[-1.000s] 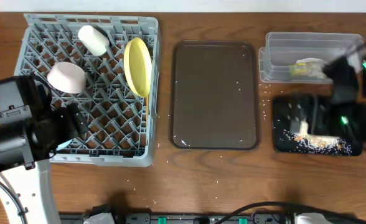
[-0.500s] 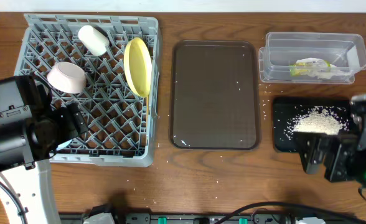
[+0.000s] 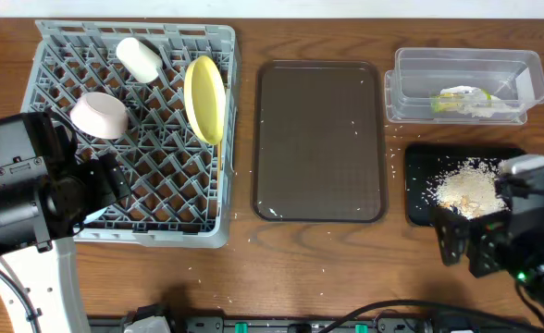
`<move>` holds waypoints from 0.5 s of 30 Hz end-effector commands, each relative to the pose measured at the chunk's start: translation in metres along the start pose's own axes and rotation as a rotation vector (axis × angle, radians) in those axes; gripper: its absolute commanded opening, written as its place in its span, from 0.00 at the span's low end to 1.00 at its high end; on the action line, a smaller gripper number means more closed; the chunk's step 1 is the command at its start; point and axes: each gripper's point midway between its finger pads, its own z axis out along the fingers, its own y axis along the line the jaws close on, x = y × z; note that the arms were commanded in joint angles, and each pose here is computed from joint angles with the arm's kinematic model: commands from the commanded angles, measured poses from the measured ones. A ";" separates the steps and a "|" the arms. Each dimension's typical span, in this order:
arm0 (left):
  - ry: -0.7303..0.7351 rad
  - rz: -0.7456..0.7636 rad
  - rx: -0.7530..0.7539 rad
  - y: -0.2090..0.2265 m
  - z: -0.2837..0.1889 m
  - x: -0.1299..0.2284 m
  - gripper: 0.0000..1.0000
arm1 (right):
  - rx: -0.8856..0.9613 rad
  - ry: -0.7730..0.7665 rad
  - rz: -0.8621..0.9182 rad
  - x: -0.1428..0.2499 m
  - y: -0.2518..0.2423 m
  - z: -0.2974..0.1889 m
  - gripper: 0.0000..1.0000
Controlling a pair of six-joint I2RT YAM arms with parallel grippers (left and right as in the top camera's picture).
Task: Sort waste into correct bins and load items into the dishwasher
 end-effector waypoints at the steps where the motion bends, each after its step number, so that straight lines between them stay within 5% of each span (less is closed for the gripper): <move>1: -0.013 -0.008 -0.010 0.002 -0.004 -0.002 0.94 | 0.084 -0.084 -0.083 0.015 -0.013 0.005 0.99; 15: -0.013 -0.008 -0.010 0.002 -0.004 -0.002 0.94 | 0.169 -0.459 -0.099 0.063 -0.034 0.071 0.99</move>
